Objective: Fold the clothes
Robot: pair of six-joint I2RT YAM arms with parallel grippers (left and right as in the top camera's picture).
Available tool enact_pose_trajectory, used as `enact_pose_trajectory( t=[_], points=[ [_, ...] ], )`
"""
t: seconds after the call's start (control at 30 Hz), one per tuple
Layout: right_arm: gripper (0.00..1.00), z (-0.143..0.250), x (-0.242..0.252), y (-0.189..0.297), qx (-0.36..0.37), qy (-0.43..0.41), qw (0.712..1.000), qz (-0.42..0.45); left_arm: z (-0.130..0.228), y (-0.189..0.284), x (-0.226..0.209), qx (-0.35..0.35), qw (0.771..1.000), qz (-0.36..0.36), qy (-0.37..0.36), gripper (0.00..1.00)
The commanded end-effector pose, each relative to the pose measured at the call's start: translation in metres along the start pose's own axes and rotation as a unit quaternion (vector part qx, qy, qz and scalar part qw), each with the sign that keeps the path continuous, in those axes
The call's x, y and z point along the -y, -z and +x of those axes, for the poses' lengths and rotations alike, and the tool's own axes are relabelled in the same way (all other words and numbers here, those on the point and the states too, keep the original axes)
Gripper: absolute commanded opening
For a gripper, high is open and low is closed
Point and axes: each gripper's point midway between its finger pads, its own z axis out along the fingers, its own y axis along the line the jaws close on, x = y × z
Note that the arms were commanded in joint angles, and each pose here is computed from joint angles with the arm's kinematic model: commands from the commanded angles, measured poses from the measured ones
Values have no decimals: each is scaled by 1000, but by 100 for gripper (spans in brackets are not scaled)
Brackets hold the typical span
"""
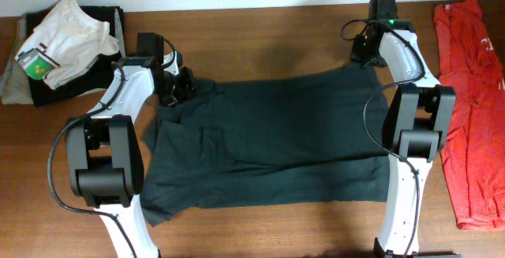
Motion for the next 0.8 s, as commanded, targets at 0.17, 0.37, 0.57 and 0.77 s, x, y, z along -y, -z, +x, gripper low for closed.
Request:
enact_pose_trajectory(
  t=[0.17, 0.37, 0.57, 0.77],
  points=[
    [21, 1, -1, -3, -2, -8, 1000, 10, -11, 19, 14, 28, 999, 7, -27, 1],
    [4, 1, 2, 3, -5, -21, 1000, 12, -26, 29, 25, 55, 996, 15, -75, 1],
    [4, -16, 22, 41, -9, -30, 999, 36, -49, 92, 64, 126, 983, 35, -125, 0],
    [4, -5, 46, 76, -55, -54, 996, 52, -18, 114, 34, 91, 990, -55, -91, 0]
  ],
)
